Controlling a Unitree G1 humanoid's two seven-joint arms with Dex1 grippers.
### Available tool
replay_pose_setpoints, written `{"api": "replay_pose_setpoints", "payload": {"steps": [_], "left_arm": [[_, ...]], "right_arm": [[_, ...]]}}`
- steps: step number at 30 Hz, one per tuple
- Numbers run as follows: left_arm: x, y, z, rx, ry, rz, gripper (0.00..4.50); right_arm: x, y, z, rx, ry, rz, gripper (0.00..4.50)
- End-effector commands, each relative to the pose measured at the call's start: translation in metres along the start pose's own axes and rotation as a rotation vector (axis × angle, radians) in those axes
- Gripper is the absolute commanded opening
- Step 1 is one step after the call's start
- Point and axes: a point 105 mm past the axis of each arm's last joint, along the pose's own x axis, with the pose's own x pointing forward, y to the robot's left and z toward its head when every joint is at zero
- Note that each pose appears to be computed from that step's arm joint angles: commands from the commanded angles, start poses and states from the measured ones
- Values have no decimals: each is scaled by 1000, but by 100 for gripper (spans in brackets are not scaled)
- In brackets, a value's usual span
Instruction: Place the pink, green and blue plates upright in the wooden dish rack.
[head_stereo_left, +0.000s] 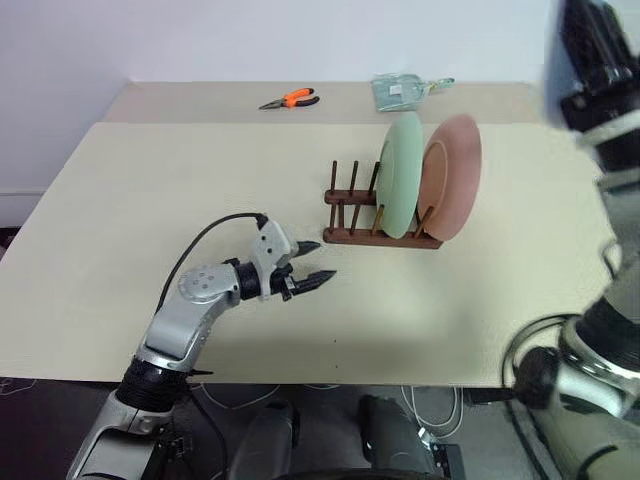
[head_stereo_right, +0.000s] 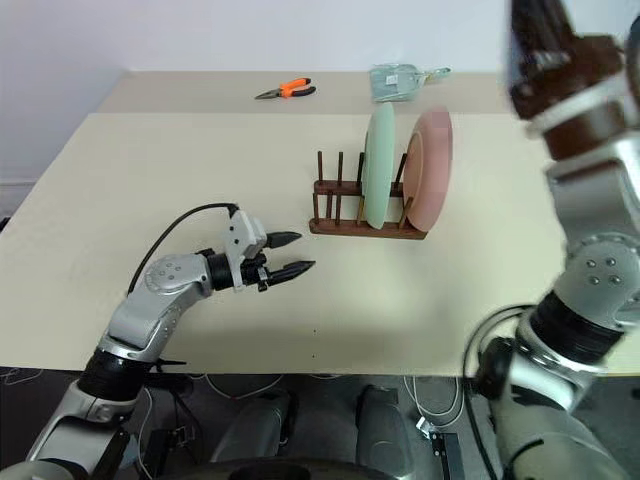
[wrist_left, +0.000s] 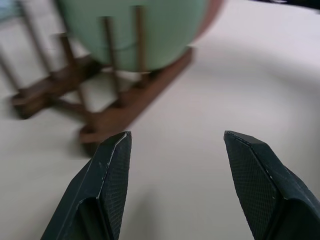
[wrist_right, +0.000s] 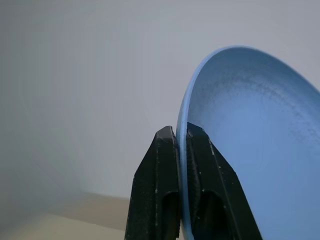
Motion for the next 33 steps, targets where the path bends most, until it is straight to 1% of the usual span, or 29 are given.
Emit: {"api": "replay_pose_setpoints", "payload": {"steps": [1, 3, 5, 9, 10, 13, 17, 25, 28, 29, 30, 31, 33], "left_arm": [[-16, 26, 1, 45, -24, 143, 302], [-24, 35, -2, 47, -20, 196, 302], [-30, 41, -4, 54, -15, 226, 302], [-42, 49, -4, 63, -9, 273, 302], [-43, 49, -3, 62, -11, 278, 302], [-44, 48, -2, 59, -18, 288, 302], [-42, 45, 0, 56, -24, 292, 302], [-40, 44, 5, 55, -28, 283, 302], [-39, 44, 7, 56, -29, 278, 302], [-38, 44, 7, 56, -29, 277, 302], [-38, 44, 8, 55, -30, 276, 302], [-38, 43, 8, 55, -31, 276, 302], [-39, 42, 8, 54, -29, 273, 302]], "right_arm": [[19, 56, -5, 251, -46, 178, 2], [28, 67, -19, 392, -32, 170, 2], [34, 68, -36, 468, 5, 122, 2], [39, 62, -87, 528, 146, -26, 2], [38, 59, -96, 534, 168, -53, 2], [36, 54, -110, 563, 198, -110, 2], [34, 49, -122, 607, 222, -157, 2], [36, 19, -148, 603, 265, -302, 2], [39, 12, -156, 591, 281, -330, 96], [39, 12, -156, 589, 280, -328, 141], [42, 13, -155, 550, 283, -310, 195], [45, 16, -151, 495, 281, -278, 237], [51, 22, -144, 371, 280, -211, 342]]}}
